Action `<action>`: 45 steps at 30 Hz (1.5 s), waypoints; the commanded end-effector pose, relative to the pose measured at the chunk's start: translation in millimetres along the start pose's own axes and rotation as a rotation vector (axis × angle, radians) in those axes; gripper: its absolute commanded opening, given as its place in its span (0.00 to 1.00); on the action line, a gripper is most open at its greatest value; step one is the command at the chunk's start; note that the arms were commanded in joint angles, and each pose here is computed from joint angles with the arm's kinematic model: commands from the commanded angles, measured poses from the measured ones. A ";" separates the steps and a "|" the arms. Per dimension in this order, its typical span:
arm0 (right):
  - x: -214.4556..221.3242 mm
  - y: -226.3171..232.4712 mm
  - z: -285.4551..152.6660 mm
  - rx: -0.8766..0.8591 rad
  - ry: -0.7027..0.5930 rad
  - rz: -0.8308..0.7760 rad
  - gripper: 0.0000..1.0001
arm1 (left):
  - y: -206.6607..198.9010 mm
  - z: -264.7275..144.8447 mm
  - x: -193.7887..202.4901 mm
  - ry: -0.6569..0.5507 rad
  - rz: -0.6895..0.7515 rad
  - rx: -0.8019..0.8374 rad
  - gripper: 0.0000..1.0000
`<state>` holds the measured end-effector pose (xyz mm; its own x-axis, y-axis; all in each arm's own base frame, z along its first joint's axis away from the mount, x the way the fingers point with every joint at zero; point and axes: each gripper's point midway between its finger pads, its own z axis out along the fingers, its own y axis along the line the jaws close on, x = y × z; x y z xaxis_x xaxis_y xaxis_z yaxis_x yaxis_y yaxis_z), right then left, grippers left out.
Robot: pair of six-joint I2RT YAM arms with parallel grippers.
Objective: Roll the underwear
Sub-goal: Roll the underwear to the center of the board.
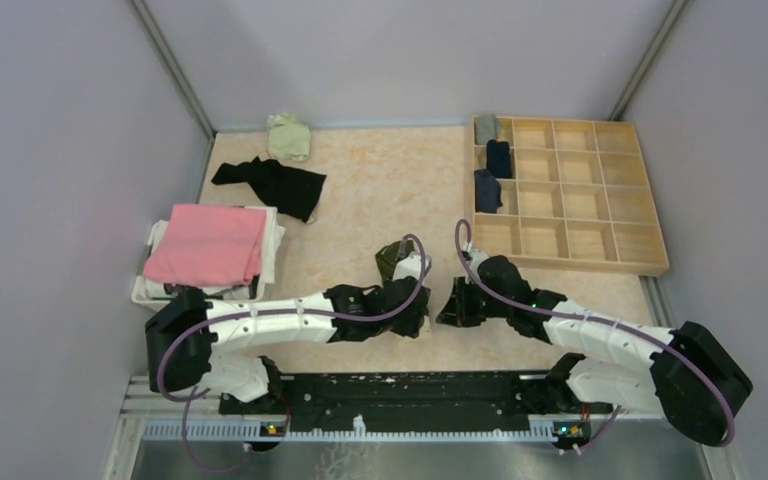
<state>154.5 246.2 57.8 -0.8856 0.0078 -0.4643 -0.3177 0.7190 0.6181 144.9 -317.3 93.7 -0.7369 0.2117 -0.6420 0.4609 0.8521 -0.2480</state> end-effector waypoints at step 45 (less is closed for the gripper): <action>-42.1 60.3 21.1 -0.257 -0.071 0.044 0.01 | 17.0 -16.1 -22.2 -0.094 -0.031 -0.178 0.00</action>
<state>164.9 282.5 68.9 -0.9052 0.0562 -0.4213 -0.3036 0.6083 0.7334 153.3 -292.0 81.4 -0.7301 0.2334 -0.6423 0.3616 0.9294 -0.0733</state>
